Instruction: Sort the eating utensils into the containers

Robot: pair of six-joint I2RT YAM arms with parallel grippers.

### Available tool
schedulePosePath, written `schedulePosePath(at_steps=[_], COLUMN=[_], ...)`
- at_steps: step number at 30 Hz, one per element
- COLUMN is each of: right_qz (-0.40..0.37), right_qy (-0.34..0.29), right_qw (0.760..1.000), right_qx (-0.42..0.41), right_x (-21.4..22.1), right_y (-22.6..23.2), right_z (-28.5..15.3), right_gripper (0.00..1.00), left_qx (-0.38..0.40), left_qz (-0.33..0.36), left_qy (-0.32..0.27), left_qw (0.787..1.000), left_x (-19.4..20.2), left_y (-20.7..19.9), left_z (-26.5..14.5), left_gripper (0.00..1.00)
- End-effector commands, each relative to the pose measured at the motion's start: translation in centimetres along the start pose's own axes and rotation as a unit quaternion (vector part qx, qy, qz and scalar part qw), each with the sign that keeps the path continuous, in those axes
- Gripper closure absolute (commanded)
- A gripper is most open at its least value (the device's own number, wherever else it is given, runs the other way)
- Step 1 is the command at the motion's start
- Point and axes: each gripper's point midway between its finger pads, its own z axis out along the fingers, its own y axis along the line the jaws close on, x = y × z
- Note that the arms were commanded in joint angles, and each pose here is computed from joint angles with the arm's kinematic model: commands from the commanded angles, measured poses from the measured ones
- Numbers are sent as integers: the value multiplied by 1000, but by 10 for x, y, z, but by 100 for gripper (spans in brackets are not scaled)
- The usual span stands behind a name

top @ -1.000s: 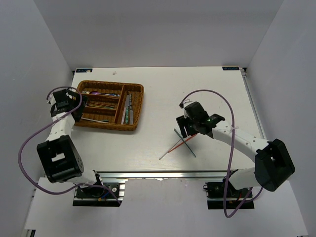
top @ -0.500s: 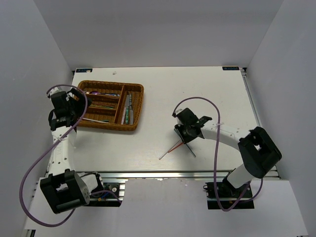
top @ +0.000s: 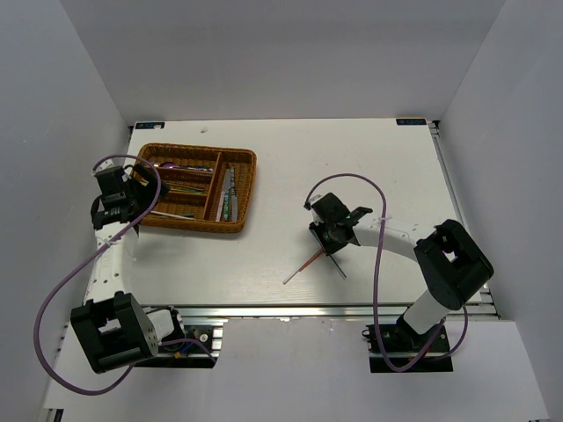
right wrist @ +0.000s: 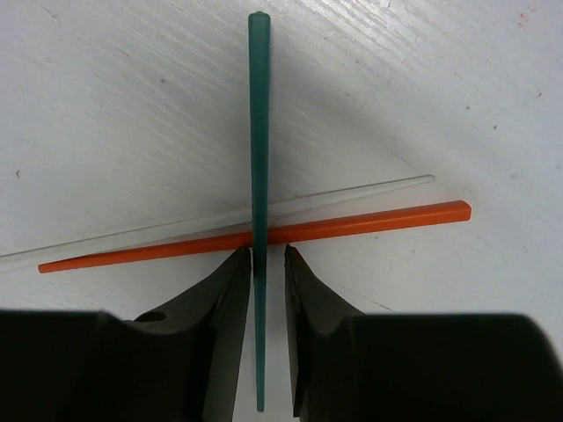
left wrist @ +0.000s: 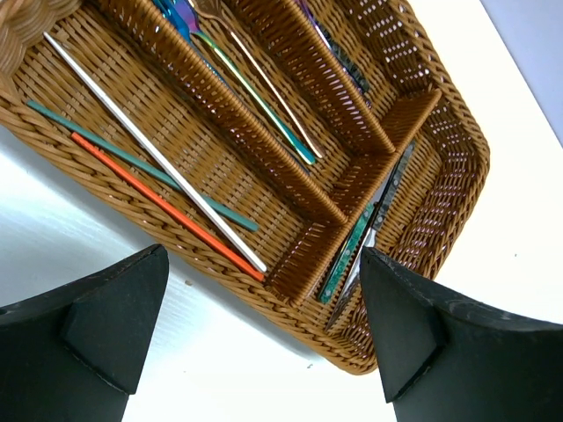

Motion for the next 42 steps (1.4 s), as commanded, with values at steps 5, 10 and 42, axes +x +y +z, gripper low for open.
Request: schedulePosePath(at_steps=[5, 10, 42], right_qz=[-2, 2, 35], right_qy=[-22, -18, -280], right_qw=[1000, 1000, 925], right_qx=[-11, -7, -256], right_x=[-19, -14, -152], right_y=[6, 5, 115], right_z=[0, 1, -155], right_gripper=[74, 80, 100], left_qx=[20, 24, 428], left_qz=[10, 9, -62], left_qy=[0, 3, 121], left_qw=[1000, 1000, 894], left_x=[3, 3, 159], left_y=[-7, -9, -260], left_z=[-3, -3, -87], left_gripper=[2, 2, 9])
